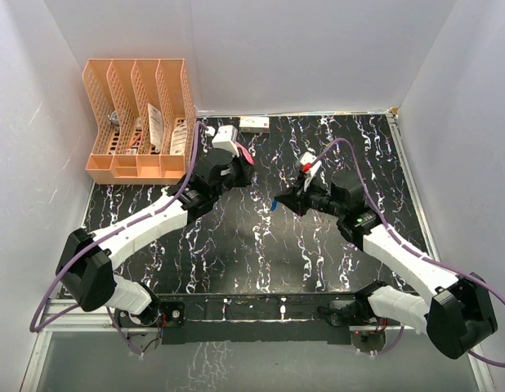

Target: Put the keys on the keyring

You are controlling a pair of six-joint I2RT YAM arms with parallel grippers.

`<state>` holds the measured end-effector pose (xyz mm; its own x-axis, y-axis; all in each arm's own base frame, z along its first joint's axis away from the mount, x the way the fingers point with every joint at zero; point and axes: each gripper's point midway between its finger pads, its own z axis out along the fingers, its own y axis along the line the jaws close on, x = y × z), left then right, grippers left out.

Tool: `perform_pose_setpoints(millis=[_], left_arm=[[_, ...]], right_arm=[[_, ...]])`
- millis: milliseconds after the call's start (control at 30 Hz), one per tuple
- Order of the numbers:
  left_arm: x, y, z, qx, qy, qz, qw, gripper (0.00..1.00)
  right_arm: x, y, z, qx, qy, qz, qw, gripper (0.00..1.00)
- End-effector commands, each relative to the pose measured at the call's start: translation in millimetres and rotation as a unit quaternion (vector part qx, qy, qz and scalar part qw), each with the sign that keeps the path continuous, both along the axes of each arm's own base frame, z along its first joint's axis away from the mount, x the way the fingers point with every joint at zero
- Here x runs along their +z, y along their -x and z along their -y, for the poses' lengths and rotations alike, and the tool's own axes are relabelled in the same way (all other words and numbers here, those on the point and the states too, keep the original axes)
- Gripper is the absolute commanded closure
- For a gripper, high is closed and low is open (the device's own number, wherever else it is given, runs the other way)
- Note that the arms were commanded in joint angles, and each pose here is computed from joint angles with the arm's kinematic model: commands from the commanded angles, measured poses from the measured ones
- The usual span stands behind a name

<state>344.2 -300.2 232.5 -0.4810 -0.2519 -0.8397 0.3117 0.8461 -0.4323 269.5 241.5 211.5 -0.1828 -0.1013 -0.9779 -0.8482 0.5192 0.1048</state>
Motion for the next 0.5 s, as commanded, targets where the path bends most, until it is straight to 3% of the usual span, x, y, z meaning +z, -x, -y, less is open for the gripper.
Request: perform_pose_setpoints(millis=[0, 467], left_arm=[[14.6, 4.4, -8.7, 0.006, 0.005, 0.021, 1.0, 1.0], [3.1, 1.9, 3.9, -0.016, -0.003, 0.008, 1.0, 1.0]], right_arm=[[33.1, -0.4, -3.0, 0.004, -0.021, 0.029, 0.999, 1.0], [39.1, -3.9, -10.4, 0.009, -0.041, 0.008, 0.999, 1.0]])
